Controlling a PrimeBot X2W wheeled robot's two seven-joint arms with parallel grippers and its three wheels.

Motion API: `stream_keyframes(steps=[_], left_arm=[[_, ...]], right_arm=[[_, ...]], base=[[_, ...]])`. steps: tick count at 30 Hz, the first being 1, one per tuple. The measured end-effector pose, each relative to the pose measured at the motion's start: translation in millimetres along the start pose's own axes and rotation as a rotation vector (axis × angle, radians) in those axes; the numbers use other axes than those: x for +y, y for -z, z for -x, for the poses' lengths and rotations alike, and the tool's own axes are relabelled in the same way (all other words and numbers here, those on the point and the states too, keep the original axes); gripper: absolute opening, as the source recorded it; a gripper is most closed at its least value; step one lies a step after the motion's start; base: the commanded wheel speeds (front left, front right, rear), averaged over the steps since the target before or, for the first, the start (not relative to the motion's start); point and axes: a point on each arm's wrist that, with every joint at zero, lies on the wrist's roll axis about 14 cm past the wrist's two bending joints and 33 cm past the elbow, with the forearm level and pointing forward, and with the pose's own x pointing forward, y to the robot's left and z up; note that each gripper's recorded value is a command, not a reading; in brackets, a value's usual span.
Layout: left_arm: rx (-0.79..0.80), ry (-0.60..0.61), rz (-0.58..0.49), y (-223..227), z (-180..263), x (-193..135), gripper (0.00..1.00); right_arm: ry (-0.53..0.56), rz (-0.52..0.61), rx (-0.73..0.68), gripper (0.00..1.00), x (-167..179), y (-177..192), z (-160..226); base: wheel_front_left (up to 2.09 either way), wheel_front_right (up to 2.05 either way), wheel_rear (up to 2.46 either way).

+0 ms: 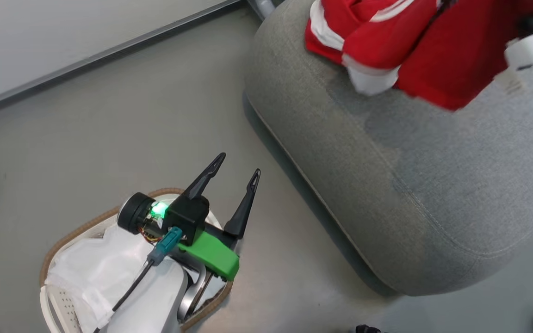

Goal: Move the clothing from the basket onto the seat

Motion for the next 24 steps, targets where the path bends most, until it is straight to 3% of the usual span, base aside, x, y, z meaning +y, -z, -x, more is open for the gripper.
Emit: stream_keyframes(steps=[6, 11, 17, 21, 24], left_arm=[[-0.015, 0.011, -0.002, 7, -4, 16, 1.0], [-0.013, -0.001, 0.015, 22, -3, 34, 1.0], [0.024, -0.016, 0.03, 50, -1, 54, 1.0], [0.068, -0.019, 0.053, 75, 3, 61, 1.0], [0.085, -0.021, 0.07, 86, 4, 63, 1.0]], right_arm=[[0.069, 0.131, -0.025, 0.0, -50, -4, -48], [0.112, 0.154, 0.024, 0.0, -61, 27, -70], [0.085, 0.095, 0.169, 0.0, -21, 106, -66], [0.036, 0.038, 0.328, 0.0, 25, 174, -36], [0.007, 0.006, 0.413, 0.0, 51, 205, -13]], base=[[0.0, 0.0, 0.0], [0.0, 0.0, 0.0], [0.0, 0.0, 0.0], [0.0, 0.0, 0.0], [0.0, 0.0, 0.0]])
